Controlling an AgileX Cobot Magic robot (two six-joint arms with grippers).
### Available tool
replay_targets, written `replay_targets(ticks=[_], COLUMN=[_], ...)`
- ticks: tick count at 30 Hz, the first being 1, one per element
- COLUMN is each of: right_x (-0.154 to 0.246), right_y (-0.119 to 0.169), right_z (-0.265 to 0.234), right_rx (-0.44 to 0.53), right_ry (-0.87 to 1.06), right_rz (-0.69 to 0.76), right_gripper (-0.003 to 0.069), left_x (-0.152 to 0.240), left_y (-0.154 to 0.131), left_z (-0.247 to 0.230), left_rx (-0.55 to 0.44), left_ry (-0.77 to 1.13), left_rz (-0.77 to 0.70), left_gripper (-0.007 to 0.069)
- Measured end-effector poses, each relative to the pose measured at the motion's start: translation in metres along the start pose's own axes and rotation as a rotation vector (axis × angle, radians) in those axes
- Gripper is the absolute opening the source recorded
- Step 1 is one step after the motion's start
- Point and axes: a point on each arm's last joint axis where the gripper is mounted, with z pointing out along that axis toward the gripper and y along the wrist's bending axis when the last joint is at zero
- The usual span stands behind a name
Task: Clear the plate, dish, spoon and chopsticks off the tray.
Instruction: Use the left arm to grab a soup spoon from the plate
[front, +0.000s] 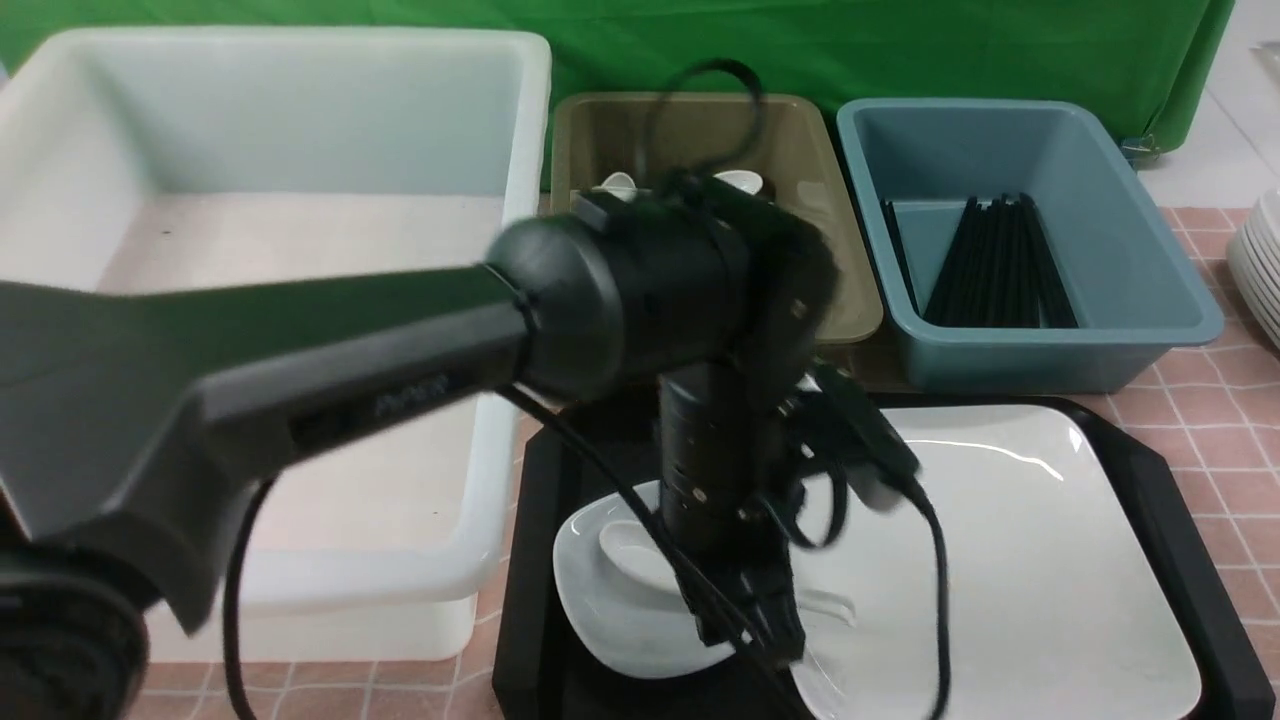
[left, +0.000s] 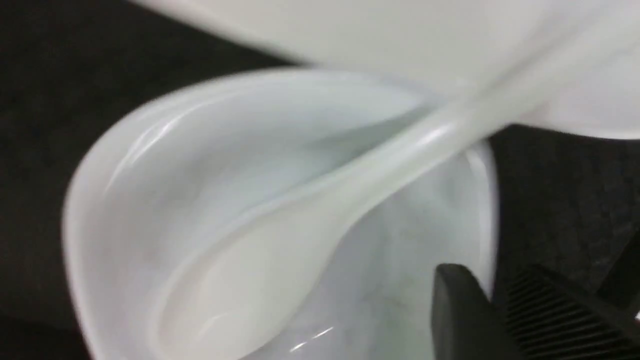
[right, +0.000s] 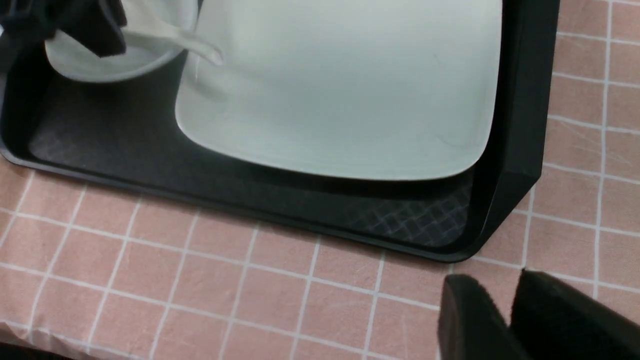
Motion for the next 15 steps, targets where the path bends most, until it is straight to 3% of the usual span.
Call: replay_targets(ticks=[2,7,10,15], right_x=[0.0,0.0,0.0,-0.002], right_y=[0.0,0.0,0.0,0.0], right_z=[0.0,0.0,0.0,0.0], right_rx=[0.0,0.0,0.0,0.001], right_ry=[0.0,0.0,0.001,-0.017], right_rz=[0.0,0.0,0.001,0.0], right_gripper=[0.02,0.02,0.02,0.02], left_x=[-0.005,-0.011,-0.011,-0.008], left_y=[-0.014,-0.012,-0.009,0.001], left_z=[0.001,0.0,0.0,-0.001], left_rx=[0.003,-0.035,-0.064,-0.177], left_ry=[0.0,-0.052,-0.049,-0.009], left_rz=[0.076,0.119,0.129,0.203], left_gripper=[0.0022,0.0012,0.0052,0.0245])
